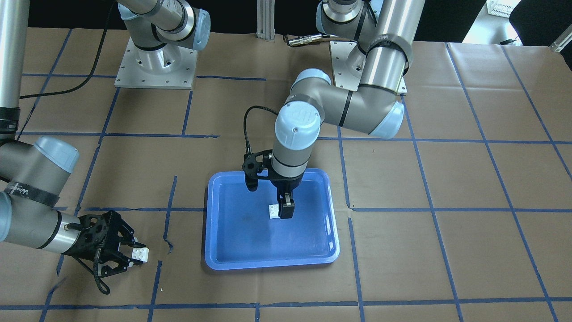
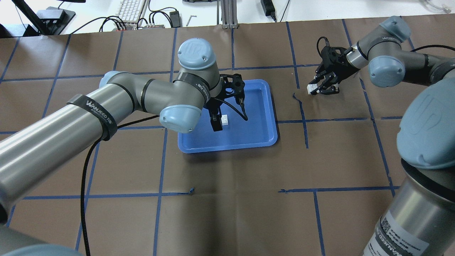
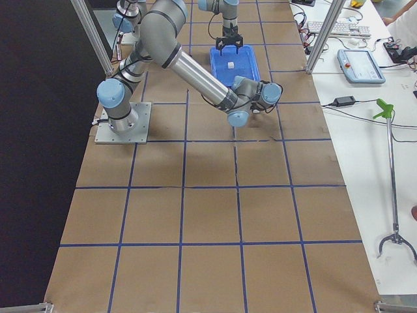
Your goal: Assemble white blocks and place on blue tray
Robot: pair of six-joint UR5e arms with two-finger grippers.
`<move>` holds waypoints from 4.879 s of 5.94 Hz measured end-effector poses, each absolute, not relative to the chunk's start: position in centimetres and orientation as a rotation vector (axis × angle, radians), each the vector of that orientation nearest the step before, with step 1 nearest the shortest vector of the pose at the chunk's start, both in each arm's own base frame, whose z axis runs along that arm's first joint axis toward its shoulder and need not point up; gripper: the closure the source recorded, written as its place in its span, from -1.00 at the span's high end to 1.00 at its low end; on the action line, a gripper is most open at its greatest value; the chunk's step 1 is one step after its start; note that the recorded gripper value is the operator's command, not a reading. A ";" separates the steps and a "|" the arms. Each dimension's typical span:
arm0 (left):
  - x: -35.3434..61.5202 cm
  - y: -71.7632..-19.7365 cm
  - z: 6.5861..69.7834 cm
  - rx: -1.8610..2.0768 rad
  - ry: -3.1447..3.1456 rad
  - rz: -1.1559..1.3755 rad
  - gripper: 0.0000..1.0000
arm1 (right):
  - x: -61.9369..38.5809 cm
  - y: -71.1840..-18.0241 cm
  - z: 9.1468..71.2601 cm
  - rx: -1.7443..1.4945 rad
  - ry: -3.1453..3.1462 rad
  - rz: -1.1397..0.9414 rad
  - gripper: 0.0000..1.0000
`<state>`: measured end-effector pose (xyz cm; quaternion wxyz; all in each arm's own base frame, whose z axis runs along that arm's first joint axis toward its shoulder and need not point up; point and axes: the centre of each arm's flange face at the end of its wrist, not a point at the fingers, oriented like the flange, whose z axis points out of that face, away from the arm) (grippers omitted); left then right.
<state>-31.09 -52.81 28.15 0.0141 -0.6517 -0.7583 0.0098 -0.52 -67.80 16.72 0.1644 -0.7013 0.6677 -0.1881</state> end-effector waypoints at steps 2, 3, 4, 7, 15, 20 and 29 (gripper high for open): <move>-28.6 -49.9 37.3 -1.801 -2.547 -0.086 0.99 | -0.6 -68.1 18.0 -2.013 1.911 -0.553 -0.50; -26.4 -49.1 40.5 -1.604 -2.699 -0.082 0.99 | -0.6 -68.3 19.9 -2.031 1.921 -0.573 -0.50; -24.5 -49.0 42.8 -1.388 -2.831 -0.054 0.99 | -0.4 -68.1 22.2 -2.045 1.931 -0.595 -0.50; -19.8 -49.4 47.4 -0.376 -3.173 0.152 0.99 | 5.1 -65.6 25.9 -2.006 1.942 -0.610 -0.50; -18.0 -48.7 49.4 0.101 -3.175 0.248 0.99 | 25.3 -56.9 16.9 -1.904 1.992 -0.693 -0.50; -17.2 -48.6 50.0 0.125 -3.173 0.264 0.99 | 28.1 -55.3 16.2 -1.866 2.000 -0.656 -0.50; -16.4 -48.0 50.7 0.149 -3.172 0.272 0.99 | 29.1 -54.4 16.0 -1.866 1.992 -0.636 -0.50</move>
